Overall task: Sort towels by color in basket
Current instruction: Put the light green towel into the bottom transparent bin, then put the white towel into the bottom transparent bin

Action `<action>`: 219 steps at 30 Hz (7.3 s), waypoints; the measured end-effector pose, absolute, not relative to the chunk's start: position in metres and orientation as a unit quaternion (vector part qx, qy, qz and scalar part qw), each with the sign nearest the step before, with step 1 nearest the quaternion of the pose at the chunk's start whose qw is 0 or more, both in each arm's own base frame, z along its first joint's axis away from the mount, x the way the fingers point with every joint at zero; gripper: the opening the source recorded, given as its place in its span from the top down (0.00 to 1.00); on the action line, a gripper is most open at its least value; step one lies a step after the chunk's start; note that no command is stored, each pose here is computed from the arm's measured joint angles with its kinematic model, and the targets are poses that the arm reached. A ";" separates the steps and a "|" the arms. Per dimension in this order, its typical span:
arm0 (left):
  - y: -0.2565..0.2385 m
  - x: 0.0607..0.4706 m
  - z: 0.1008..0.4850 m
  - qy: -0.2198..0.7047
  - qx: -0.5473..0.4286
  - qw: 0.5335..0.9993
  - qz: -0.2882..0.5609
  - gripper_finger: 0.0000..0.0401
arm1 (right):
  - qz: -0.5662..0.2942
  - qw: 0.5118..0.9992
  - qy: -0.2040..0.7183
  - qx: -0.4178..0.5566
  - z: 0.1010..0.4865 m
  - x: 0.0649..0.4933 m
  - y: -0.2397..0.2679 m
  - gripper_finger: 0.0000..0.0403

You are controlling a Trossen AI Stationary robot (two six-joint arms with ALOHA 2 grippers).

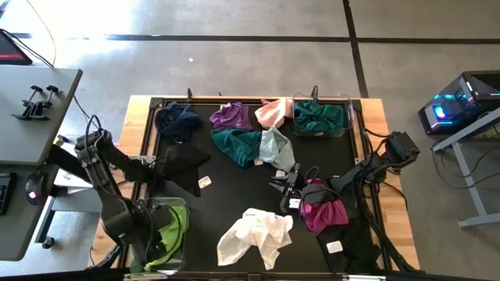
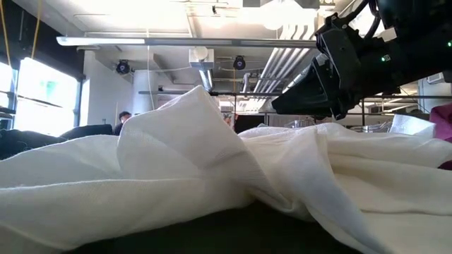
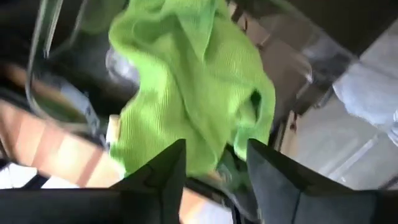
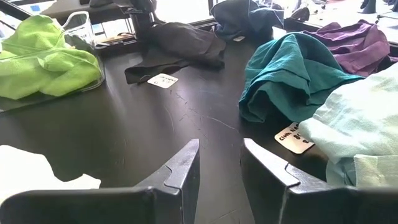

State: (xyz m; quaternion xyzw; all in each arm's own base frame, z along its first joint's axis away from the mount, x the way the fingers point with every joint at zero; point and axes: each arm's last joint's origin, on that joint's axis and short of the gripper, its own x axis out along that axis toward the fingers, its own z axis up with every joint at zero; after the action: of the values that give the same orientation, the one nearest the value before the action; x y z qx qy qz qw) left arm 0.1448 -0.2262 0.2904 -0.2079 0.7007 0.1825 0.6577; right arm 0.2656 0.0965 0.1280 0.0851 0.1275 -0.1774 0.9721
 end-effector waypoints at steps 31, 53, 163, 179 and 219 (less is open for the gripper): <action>-0.201 0.159 0.255 0.725 -0.178 0.651 0.138 1.00 | -0.178 0.971 0.126 0.094 0.128 0.266 0.097 0.73; -0.208 0.152 0.273 0.659 -0.192 0.697 0.209 0.73 | -0.163 0.972 0.138 0.095 0.126 0.267 0.095 0.73; -0.227 0.318 0.211 0.227 0.294 0.926 0.066 0.61 | -0.048 0.995 0.064 0.055 0.132 0.296 0.136 0.92; -0.187 0.354 0.202 0.231 0.377 0.879 0.176 0.33 | -0.028 0.995 0.007 0.095 0.140 0.287 0.143 0.93; -0.199 0.346 0.188 0.056 0.304 0.934 0.177 0.33 | -0.010 0.986 -0.086 0.140 0.170 0.295 0.151 0.93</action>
State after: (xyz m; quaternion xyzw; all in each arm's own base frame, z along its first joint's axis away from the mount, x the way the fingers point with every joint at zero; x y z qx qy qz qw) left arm 0.3455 -0.1994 0.1883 0.3038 0.0563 0.1771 0.9344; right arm 0.2947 0.1514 0.1704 0.1401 -0.0855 -0.0100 0.9864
